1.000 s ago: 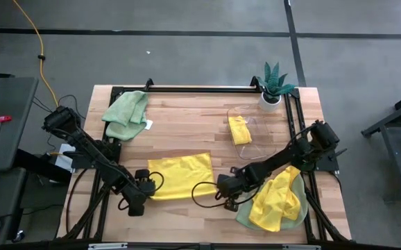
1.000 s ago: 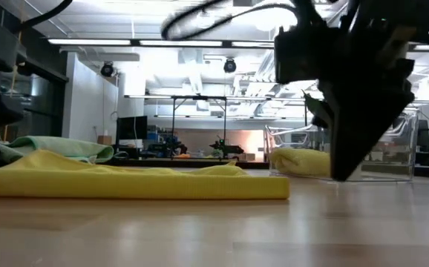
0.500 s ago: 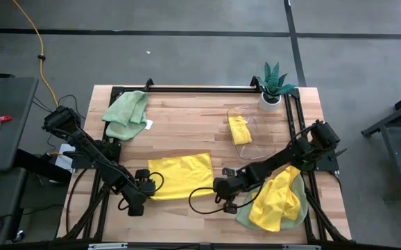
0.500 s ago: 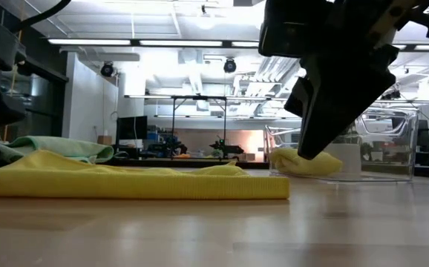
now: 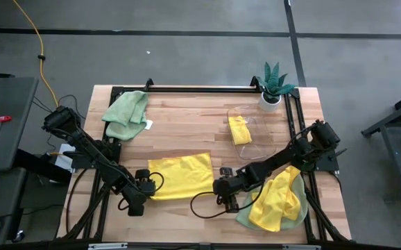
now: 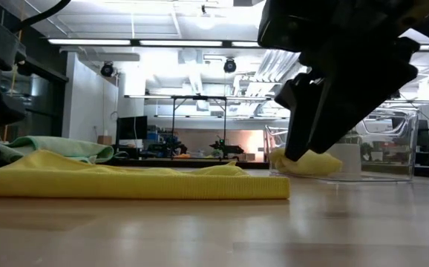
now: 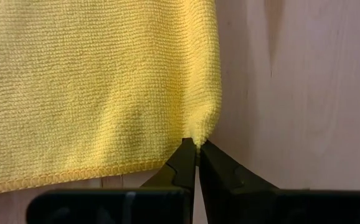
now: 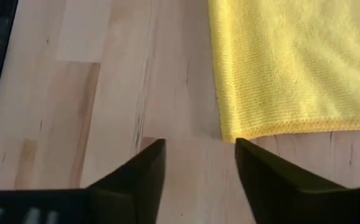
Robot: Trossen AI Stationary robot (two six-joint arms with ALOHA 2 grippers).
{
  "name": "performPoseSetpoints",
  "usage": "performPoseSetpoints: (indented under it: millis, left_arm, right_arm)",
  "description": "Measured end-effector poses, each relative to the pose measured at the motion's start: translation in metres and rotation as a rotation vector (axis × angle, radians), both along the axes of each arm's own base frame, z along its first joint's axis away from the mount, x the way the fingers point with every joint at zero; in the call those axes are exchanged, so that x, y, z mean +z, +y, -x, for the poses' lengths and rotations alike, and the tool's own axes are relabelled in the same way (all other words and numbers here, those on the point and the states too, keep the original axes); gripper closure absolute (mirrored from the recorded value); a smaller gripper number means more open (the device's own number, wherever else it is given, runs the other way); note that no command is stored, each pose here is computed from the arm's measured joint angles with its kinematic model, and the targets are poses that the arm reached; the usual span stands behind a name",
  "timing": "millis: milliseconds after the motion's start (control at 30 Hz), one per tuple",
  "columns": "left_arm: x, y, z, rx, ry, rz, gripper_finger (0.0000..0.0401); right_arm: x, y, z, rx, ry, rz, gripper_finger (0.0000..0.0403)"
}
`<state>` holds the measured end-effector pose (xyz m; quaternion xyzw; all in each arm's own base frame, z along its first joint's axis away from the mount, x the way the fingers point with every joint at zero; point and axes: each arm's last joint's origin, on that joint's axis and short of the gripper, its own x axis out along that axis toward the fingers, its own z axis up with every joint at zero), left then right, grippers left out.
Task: Fold microfiber towels
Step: Fold the top yellow microfiber towel
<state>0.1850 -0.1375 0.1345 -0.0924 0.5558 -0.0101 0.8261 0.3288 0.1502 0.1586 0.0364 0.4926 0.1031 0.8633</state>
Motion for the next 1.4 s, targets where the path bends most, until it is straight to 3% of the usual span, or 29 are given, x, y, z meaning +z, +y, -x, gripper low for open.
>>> performPoseSetpoints:
  millis: [200, 1400]
  left_arm:
    - [-0.0001, 0.0, 0.0, 0.0, 0.0, 0.0, 0.0398]
    - [0.0, 0.0001, -0.0002, 0.001, -0.002, -0.002, 0.0398]
  right_arm:
    - [0.0001, 0.0, -0.0001, 0.048, -0.013, 0.028, 0.0179]
    - [0.0009, 0.0008, -0.0008, 0.189, -0.059, 0.108, 0.0178]
